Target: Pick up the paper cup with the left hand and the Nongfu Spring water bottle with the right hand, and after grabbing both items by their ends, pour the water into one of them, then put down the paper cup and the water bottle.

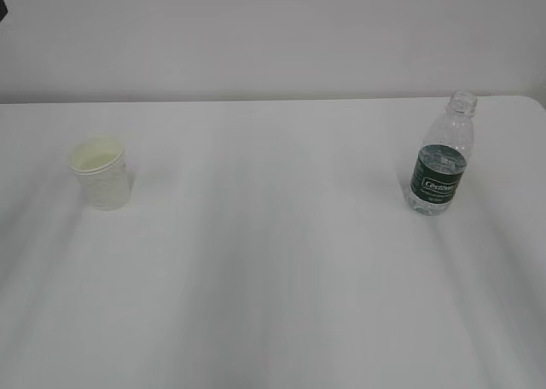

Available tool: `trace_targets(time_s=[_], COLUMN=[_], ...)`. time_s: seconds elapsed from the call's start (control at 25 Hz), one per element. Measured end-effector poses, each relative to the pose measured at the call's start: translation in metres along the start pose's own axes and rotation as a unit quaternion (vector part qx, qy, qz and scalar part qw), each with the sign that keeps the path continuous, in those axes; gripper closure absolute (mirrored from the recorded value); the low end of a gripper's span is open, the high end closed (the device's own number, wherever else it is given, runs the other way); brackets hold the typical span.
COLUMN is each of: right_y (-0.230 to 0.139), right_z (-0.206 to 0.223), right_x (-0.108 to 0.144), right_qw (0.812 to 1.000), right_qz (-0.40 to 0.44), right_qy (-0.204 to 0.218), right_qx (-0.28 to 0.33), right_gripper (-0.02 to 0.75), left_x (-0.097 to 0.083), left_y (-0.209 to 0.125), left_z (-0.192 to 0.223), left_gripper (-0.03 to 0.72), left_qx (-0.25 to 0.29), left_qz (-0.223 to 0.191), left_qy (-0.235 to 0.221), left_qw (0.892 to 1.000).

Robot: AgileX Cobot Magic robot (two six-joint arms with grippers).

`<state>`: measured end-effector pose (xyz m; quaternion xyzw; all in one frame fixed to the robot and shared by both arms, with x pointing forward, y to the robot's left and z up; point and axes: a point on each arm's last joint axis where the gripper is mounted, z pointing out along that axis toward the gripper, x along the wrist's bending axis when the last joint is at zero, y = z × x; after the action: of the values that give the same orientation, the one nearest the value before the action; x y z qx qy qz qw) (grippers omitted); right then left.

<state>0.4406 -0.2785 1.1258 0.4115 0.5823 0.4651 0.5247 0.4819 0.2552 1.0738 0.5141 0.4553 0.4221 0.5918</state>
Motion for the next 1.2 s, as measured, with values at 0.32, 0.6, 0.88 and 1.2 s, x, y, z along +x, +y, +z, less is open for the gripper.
trace_targets(time_s=[0.32,0.6,0.88,1.2], right_y=[0.014,0.017,0.007,-0.002], right_z=[-0.044,-0.075,-0.092,-0.106], right_x=[-0.005,-0.007,-0.006,-0.002], right_qw=[1.0,0.999,0.996,0.989], right_qz=[-0.001,0.002,0.006,0.038], right_qy=[-0.011,-0.017,-0.014,0.002], right_qx=[0.009,0.027,0.089,0.141], right_gripper=[0.15,0.15,0.151,0.151], left_x=[-0.003,-0.004,-0.004,-0.005], left_y=[0.026,0.041,0.043,0.047], left_z=[-0.035,-0.068,-0.093,-0.12], left_gripper=[0.102,0.102,0.102,0.102], left_qx=[0.017,0.037,0.078,0.094], left_qz=[0.005,0.007,0.007,0.001], left_qy=[0.013,0.027,0.041,0.051], left_qw=[1.0,0.999,0.996,0.994])
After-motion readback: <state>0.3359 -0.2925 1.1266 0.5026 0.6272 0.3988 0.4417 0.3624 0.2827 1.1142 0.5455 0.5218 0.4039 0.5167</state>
